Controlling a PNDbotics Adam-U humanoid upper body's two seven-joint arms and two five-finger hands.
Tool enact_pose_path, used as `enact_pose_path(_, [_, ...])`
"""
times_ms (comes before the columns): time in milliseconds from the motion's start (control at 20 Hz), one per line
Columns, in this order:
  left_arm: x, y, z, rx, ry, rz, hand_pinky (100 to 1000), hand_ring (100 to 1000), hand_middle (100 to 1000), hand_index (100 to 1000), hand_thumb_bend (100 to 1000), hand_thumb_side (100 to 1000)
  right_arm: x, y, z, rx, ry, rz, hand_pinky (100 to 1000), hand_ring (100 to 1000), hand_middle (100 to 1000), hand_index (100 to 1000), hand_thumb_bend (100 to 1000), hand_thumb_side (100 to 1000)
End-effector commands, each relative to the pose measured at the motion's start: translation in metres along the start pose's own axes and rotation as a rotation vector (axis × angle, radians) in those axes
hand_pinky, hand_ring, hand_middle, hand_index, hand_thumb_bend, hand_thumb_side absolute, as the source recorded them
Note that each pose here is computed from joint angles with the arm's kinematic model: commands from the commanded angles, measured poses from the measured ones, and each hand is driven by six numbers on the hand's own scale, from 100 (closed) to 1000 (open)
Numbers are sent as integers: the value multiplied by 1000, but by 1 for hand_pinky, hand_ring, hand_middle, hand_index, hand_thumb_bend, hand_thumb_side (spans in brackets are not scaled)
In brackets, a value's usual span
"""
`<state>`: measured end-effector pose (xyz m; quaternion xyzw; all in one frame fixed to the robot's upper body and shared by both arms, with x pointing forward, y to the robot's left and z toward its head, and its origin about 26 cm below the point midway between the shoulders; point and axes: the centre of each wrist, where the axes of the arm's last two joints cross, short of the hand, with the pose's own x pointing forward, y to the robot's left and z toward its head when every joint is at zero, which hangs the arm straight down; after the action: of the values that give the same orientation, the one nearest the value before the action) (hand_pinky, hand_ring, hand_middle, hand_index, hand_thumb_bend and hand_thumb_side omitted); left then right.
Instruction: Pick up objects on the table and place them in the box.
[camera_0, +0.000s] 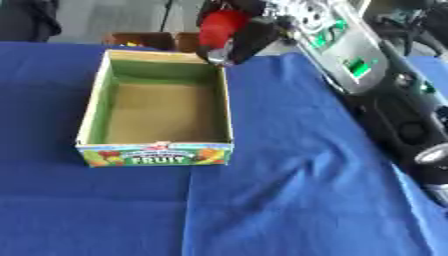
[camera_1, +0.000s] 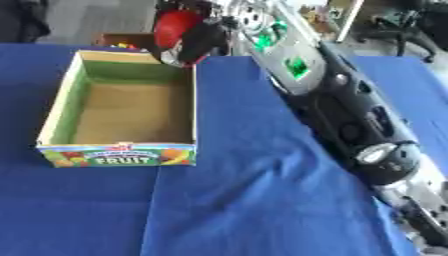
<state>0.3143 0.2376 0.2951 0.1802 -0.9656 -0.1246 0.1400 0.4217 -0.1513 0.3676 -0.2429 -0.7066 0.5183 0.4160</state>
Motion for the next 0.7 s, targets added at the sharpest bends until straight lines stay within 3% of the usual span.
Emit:
enact_pose_path(50, [6,2,-7,-4,-39,3,784,891,762,811,100,1000,-2,-3,-13,-69,17,19,480,531,569,660,100,100])
enact_pose_path(300, [8,-1,-11,1,-51,21,784,893,760,811,100,1000,-17,20,-32,-131,29,3,476,525,563,669,100,100])
enact_pose_path(700, [12,-3,-17,4,-77,39,783,893,759,810,100,1000,-54,59,-50,-108,105,-23,477,529,562,672,100,100])
